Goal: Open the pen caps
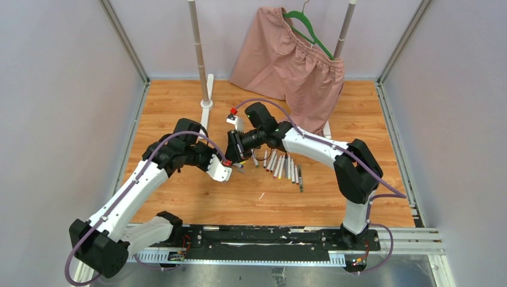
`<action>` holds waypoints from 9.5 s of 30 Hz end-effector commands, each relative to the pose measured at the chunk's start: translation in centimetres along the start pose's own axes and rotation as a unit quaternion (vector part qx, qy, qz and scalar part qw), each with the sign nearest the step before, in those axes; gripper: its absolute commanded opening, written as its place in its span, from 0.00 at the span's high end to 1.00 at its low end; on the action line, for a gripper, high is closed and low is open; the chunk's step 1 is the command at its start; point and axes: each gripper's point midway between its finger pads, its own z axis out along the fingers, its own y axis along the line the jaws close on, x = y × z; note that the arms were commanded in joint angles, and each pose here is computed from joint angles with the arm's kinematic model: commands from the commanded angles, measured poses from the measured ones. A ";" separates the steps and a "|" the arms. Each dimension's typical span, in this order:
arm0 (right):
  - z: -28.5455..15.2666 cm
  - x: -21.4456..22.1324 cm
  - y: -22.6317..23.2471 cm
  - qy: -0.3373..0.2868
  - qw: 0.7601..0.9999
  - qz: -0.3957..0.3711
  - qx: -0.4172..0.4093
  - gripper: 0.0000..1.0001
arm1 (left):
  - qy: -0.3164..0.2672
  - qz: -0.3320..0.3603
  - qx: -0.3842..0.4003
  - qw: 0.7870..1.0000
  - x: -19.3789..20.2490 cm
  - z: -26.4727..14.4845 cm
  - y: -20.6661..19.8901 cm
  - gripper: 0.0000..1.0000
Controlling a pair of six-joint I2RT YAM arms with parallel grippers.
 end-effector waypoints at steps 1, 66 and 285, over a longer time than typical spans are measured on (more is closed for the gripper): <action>0.7 0.0 0.0 0.004 1.000 0.002 -0.002 0.74 | 0.006 0.035 0.002 0.999 0.0 -0.2 -0.5 1.00; -6.5 13.0 -3.2 0.030 0.995 0.019 0.095 1.00 | 0.246 -0.068 -0.058 0.965 16.2 -2.9 3.5 1.00; -1.2 -2.5 3.8 -0.160 0.983 -0.030 0.084 1.00 | 0.026 -0.085 -0.100 0.991 1.0 -1.4 3.6 1.00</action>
